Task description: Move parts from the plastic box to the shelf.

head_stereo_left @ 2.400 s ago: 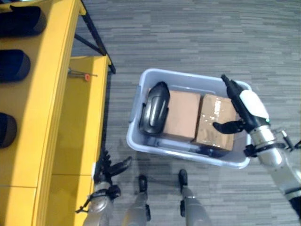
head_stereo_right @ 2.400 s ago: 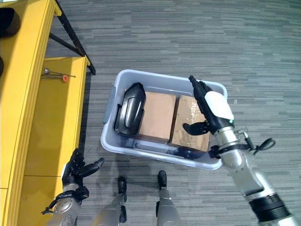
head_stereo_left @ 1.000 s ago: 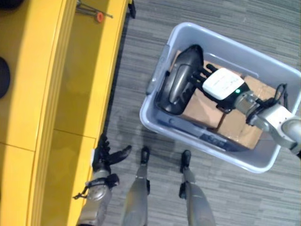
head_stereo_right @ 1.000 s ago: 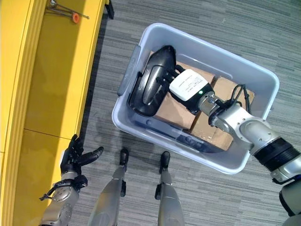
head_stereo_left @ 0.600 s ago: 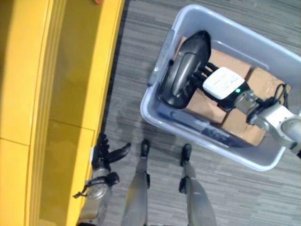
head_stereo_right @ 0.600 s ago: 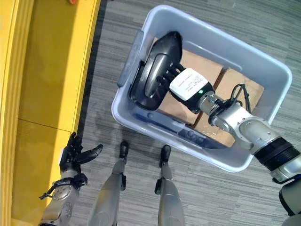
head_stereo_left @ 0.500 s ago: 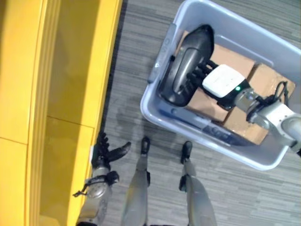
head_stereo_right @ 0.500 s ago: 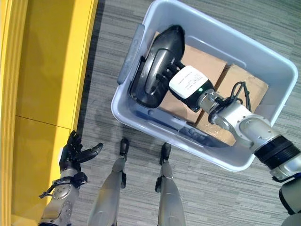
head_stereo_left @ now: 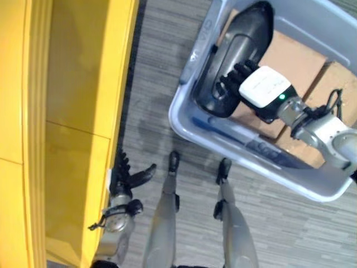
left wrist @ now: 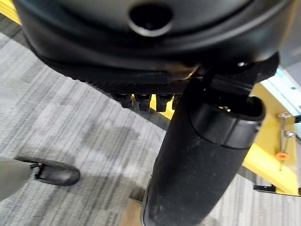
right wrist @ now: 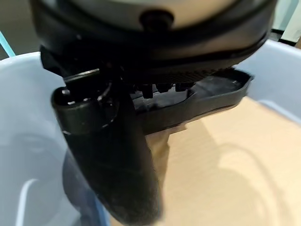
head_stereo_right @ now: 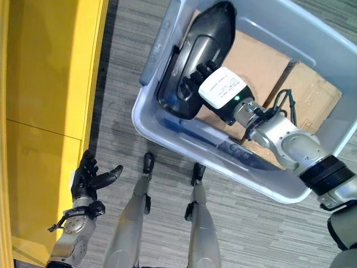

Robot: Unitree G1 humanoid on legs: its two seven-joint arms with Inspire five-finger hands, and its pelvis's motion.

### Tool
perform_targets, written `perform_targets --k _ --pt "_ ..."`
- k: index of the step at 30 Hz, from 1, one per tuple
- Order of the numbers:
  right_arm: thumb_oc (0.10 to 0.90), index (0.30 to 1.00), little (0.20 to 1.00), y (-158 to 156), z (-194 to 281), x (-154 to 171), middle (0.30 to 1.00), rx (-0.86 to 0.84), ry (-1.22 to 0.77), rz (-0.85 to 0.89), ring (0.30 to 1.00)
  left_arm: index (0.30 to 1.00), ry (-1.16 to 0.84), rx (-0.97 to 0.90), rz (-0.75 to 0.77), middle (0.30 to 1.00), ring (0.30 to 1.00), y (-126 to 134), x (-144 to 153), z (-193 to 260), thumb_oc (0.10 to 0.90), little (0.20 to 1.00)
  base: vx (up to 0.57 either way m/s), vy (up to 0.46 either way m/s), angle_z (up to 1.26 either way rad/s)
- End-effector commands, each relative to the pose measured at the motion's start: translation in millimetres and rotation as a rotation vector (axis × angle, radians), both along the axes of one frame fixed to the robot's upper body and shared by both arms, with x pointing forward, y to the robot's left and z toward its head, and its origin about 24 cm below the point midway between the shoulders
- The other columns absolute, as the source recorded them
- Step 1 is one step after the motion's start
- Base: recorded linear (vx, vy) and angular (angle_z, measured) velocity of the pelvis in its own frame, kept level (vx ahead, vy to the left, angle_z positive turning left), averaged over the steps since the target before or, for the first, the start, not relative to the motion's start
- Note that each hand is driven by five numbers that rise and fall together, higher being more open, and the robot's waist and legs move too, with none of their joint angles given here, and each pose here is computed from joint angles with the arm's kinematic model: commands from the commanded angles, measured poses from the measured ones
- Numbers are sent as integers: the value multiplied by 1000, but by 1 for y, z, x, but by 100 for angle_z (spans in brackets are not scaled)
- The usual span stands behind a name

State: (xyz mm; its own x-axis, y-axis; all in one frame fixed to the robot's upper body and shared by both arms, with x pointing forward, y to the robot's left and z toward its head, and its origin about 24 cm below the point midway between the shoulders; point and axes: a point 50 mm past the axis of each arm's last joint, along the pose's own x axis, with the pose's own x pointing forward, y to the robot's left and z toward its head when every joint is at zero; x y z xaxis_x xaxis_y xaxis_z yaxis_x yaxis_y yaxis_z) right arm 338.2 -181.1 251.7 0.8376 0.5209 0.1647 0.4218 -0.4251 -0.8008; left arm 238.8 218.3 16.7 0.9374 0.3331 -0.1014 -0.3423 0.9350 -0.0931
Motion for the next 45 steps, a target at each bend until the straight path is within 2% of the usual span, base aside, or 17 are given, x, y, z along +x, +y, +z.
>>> perform_targets --k 1,4,5,6,17,29,36,45 --pt "900 1000 1000 0 44 4 1000 -25 -183 -11 1000 1000 -115 52 53 1000 1000 17 -8 23 900 1000 0 0 0" --pt "900 1000 1000 -1 39 9 1000 -18 -167 -28 1000 1000 -127 55 50 1000 1000 16 -7 25 900 1000 10 -6 -2" --pt "606 588 588 -3 31 13 588 -25 -139 -48 588 1000 -130 50 51 1000 1000 14 -6 25 900 1000 21 -19 -8" --pt "400 300 300 -5 22 19 300 -15 -105 -71 300 1000 -139 44 45 1000 1000 12 -4 26 900 1000 26 -14 -6" --pt "400 300 300 1 -26 35 300 -6 55 -113 300 1000 -158 30 30 1000 1000 5 5 29 900 1000 2 6 -2" --pt "400 300 300 -10 -47 38 300 42 115 -166 300 1000 -135 32 24 1000 1000 6 6 25 900 1000 -19 -3 1" --pt "400 300 300 -12 -45 36 300 62 99 -164 300 1000 -129 35 19 1000 1000 6 8 24 900 1000 -30 0 5" --pt "400 300 300 -18 -16 16 300 159 -38 -79 300 1000 -111 55 4 1000 1000 6 9 22 900 1000 -27 5 10"
